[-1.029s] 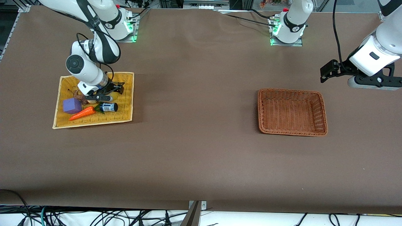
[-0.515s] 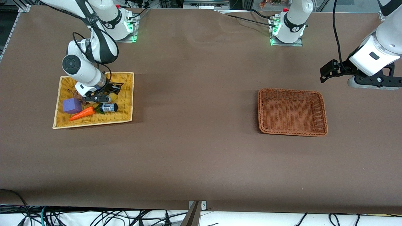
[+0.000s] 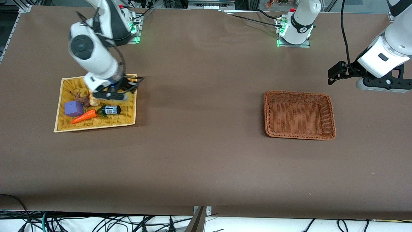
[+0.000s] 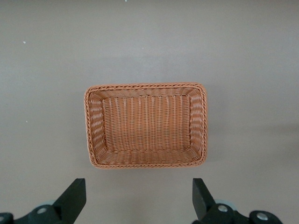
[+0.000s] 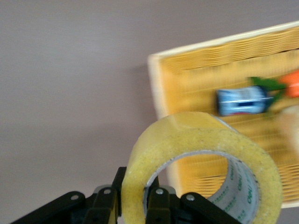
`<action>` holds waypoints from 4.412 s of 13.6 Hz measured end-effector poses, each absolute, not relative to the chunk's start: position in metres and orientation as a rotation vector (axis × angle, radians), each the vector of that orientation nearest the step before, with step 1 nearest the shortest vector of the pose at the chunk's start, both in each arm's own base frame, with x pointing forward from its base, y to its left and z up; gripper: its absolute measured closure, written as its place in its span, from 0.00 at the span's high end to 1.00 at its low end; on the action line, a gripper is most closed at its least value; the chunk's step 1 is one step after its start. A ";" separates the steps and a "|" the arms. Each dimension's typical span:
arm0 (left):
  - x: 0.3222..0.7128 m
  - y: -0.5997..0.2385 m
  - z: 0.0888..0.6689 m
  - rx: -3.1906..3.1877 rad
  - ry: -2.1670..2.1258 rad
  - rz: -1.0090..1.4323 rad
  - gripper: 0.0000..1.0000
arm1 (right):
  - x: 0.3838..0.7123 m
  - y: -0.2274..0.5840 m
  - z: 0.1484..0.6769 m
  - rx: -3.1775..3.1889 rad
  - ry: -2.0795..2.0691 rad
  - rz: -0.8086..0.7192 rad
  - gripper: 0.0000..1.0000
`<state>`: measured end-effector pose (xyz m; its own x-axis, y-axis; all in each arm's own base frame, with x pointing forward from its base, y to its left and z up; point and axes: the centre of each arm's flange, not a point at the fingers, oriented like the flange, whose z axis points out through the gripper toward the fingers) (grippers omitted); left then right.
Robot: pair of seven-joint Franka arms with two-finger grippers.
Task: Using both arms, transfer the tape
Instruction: 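Carry the tape with the right gripper while the left gripper reaches toward it, then grasp the tape with the left gripper while the right gripper releases it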
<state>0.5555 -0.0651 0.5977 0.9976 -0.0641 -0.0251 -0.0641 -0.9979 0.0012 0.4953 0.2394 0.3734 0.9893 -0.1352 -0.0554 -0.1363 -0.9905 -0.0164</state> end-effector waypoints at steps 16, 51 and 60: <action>0.554 -0.067 0.593 3.140 -0.106 -0.091 1.00 | 0.483 0.533 0.208 -3.012 0.300 0.212 0.22; 0.492 -0.502 0.228 3.033 -0.312 -0.341 1.00 | 0.571 -0.059 0.610 -3.100 0.161 0.059 1.00; 0.488 -0.506 0.183 3.116 -0.528 -0.218 0.89 | 0.564 -0.026 0.608 -3.103 0.069 0.094 1.00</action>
